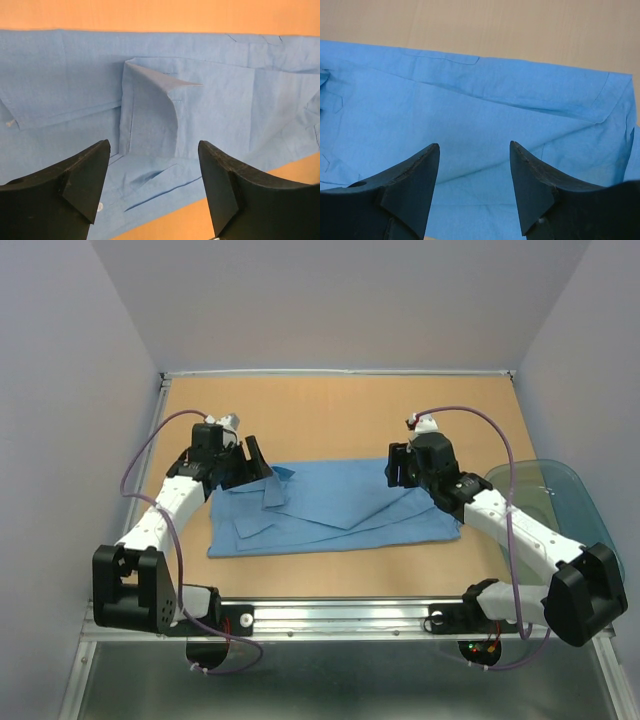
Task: Fold and stack the long sleeve shirts
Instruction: Fold the shirt
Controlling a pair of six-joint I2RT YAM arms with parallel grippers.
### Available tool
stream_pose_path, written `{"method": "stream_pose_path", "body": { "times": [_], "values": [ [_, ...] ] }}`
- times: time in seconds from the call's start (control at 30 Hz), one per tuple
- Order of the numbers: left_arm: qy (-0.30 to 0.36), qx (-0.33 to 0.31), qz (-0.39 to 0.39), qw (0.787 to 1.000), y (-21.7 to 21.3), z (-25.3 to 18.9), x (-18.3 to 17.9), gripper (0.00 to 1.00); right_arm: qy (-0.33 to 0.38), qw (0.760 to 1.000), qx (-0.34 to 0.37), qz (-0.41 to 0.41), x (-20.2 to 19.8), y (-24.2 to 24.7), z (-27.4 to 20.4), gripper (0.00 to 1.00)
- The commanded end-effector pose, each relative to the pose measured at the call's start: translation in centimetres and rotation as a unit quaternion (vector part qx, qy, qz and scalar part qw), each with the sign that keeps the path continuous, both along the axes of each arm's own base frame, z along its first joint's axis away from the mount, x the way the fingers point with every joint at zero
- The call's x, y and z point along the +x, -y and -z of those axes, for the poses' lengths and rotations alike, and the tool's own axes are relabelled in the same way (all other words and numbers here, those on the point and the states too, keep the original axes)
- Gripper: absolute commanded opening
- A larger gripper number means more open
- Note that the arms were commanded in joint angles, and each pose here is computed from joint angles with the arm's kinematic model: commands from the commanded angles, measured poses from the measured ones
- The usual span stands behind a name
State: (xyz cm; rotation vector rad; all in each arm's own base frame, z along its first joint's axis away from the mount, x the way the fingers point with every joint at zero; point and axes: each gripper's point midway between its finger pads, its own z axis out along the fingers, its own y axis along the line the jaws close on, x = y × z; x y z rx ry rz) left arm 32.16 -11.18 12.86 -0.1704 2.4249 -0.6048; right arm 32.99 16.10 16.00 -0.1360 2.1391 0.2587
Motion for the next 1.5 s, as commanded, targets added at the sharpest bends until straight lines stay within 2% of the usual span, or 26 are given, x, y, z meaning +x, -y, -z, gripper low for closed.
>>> {"method": "stream_pose_path", "body": {
  "times": [0.0,0.17,0.3,0.43,0.53,0.7,0.87,1.1,1.17,1.2,1.23,1.37,1.4,1.43,1.47],
  "values": [
    [0.036,-0.013,-0.025,0.999,0.8,0.4,0.2,0.83,-0.002,1.0,0.008,0.001,-0.4,0.2,0.4,0.64],
    [0.063,0.048,0.018,0.997,4.5,1.3,-1.2,0.83,0.0,1.0,0.011,0.005,-0.7,0.5,0.5,0.64],
    [0.064,0.113,-0.004,0.992,5.0,2.5,-1.7,0.82,-0.001,1.0,0.013,0.009,-0.9,0.6,0.6,0.64],
    [0.071,0.181,-0.059,0.979,3.9,3.2,-1.2,0.81,-0.001,1.0,0.02,0.009,-1.1,0.5,0.5,0.64],
    [0.07,0.214,-0.04,0.974,5.1,3.9,-1.3,0.8,-0.001,1.0,0.021,0.01,-1.1,0.6,0.5,0.64],
    [0.054,0.3,-0.022,0.952,5.5,5.6,-2.3,0.79,0.001,1.0,0.023,0.014,-1.3,0.7,0.5,0.64],
    [0.056,0.351,-0.018,0.934,5.7,5.8,-2.8,0.7,-0.006,1.0,0.026,0.015,-1.4,0.7,0.9,0.64],
    [0.048,0.418,-0.036,0.906,4.3,6.5,-2.8,0.64,-0.005,0.999,0.026,0.018,-1.5,0.8,0.9,0.64],
    [0.047,0.427,-0.038,0.902,4.2,6.6,-2.7,0.56,-0.005,0.999,0.027,0.018,-1.5,0.8,0.9,0.64],
    [0.044,0.433,-0.036,0.9,4.2,6.8,-2.7,0.48,-0.005,0.999,0.028,0.018,-1.5,0.8,0.9,0.64],
    [0.044,0.434,-0.036,0.899,4.2,6.9,-2.7,0.48,-0.004,0.999,0.028,0.019,-1.5,0.8,0.9,0.64],
    [0.041,0.433,-0.033,0.9,4.4,6.5,-2.8,0.21,-0.003,0.999,0.028,0.019,-1.6,0.9,0.9,0.64],
    [0.041,0.427,-0.036,0.903,4.4,6.1,-2.9,0.11,-0.002,0.999,0.028,0.02,-1.5,0.9,0.8,0.64],
    [0.041,0.424,-0.039,0.904,4.4,5.7,-2.9,0.11,-0.002,0.999,0.028,0.02,-1.5,0.9,0.8,0.64],
    [0.042,0.416,-0.042,0.907,4.7,5.0,-2.8,0.03,-0.001,0.999,0.029,0.021,-1.6,0.9,0.7,0.64]
  ]
}}
